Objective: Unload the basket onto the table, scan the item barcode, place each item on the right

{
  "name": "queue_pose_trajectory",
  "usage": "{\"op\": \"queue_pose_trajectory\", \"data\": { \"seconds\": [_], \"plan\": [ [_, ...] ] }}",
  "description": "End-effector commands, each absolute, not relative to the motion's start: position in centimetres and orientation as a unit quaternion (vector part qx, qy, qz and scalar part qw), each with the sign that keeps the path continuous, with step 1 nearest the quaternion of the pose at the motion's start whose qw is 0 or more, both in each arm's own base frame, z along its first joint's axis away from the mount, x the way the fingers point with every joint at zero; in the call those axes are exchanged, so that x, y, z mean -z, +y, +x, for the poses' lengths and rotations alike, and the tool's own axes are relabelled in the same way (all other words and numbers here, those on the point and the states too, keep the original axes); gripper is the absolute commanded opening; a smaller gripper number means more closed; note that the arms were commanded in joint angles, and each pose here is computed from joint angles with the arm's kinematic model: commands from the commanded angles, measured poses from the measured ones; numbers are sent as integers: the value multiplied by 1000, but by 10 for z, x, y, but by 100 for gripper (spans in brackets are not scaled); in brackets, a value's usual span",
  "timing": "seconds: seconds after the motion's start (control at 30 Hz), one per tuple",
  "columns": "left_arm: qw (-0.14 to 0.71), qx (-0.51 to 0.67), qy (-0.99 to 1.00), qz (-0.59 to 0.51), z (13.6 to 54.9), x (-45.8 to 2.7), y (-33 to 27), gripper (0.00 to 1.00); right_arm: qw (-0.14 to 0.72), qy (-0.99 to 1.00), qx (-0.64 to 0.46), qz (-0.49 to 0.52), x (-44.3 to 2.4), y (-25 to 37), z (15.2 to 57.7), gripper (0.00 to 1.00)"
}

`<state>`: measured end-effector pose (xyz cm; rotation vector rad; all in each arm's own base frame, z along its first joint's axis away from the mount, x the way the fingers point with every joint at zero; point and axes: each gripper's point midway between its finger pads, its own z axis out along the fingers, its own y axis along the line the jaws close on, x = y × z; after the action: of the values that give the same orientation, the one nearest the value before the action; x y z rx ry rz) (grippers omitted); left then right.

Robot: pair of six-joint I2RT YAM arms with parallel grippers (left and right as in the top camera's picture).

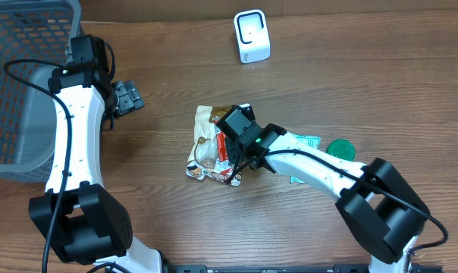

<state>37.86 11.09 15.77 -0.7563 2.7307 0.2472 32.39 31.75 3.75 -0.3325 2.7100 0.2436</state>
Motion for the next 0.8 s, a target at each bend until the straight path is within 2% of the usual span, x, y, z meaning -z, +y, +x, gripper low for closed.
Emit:
{"op": "queue_pose_trajectory", "data": {
  "seconds": [0.0, 0.1, 0.2, 0.37, 0.53, 0.77],
  "plan": [
    [168, -83, 949, -255, 381, -172, 110, 100, 200, 969, -80, -117, -32, 319, 324, 31],
    [168, -83, 949, -255, 381, -172, 110, 100, 200, 969, -81, -117, -32, 320, 324, 22],
    [168, -83, 949, -255, 381, -172, 110, 100, 196, 970, -77, -118, -31, 317, 322, 4],
    [168, -83, 949, -255, 381, -172, 110, 100, 202, 970, -101, -93, -60, 308, 329, 4],
    [168, -83, 949, -255, 381, -172, 110, 100, 160, 957, -228, -80, -102, 312, 328, 4],
    [168, -83, 949, -255, 381, -172, 110, 100, 86, 936, -336, -61, -103, 304, 325, 4]
  ]
}}
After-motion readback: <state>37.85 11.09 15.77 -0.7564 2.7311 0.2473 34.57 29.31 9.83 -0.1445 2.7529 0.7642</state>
